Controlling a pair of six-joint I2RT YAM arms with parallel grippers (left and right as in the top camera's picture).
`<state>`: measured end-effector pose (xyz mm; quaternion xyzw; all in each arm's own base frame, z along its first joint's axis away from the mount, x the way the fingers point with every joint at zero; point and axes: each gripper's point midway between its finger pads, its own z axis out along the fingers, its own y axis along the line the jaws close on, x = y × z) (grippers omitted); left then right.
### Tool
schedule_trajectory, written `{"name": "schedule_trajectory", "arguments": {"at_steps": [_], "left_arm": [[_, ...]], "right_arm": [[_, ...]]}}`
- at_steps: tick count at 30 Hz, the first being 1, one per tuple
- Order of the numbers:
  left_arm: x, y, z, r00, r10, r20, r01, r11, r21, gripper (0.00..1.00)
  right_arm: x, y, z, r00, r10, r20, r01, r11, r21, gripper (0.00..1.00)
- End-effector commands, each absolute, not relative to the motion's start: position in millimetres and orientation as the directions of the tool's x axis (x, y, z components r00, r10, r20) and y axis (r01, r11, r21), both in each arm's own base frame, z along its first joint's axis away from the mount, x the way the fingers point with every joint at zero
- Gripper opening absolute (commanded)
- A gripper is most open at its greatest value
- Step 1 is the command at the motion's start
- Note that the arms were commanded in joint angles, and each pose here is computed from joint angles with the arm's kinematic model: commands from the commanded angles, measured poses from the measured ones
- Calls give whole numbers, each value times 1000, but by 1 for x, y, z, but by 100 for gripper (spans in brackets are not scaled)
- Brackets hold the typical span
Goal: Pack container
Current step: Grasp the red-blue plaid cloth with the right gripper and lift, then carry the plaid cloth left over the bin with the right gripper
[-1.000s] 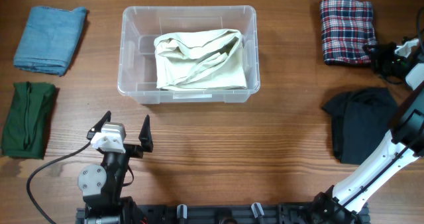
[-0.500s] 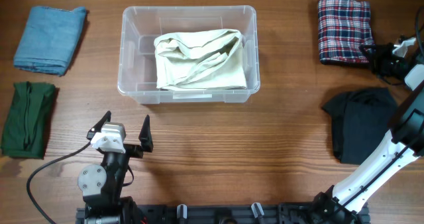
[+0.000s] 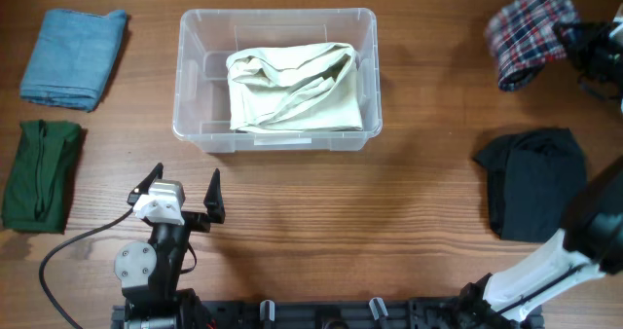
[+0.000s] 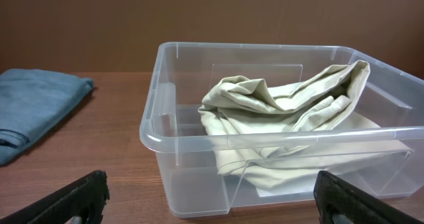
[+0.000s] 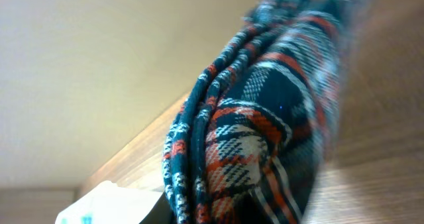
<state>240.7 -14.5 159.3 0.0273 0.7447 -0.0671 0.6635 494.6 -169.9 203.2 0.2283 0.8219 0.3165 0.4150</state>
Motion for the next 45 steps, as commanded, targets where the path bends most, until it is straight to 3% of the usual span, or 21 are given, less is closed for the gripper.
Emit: {"name": "schedule_trajectory", "arguments": {"at_steps": [1, 12, 20, 27, 35, 45], "left_arm": [[241, -16, 158, -114, -33, -993, 137, 989, -48, 100], [241, -16, 158, -114, -33, -993, 137, 989, -48, 100], [241, -16, 158, -114, -33, -993, 137, 989, -48, 100], [241, -16, 158, -114, -33, -993, 137, 989, -48, 100], [241, -16, 158, -114, -33, -993, 137, 989, -48, 100], [241, -16, 158, -113, -32, -993, 137, 989, -48, 100]], "right_arm": [[487, -135, 265, -522, 502, -690, -28, 798, 602, 4], [467, -5, 349, -495, 316, -810, -313, 805, 505, 4], [441, 129, 377, -537, 185, -823, -557, 655, 510, 4], [397, 246, 397, -480, 67, -875, -755, 476, 451, 4], [389, 308, 375, -436, -9, -900, -788, 486, 378, 4], [425, 334, 319, -456, -45, -889, -789, 482, 380, 4]]}}
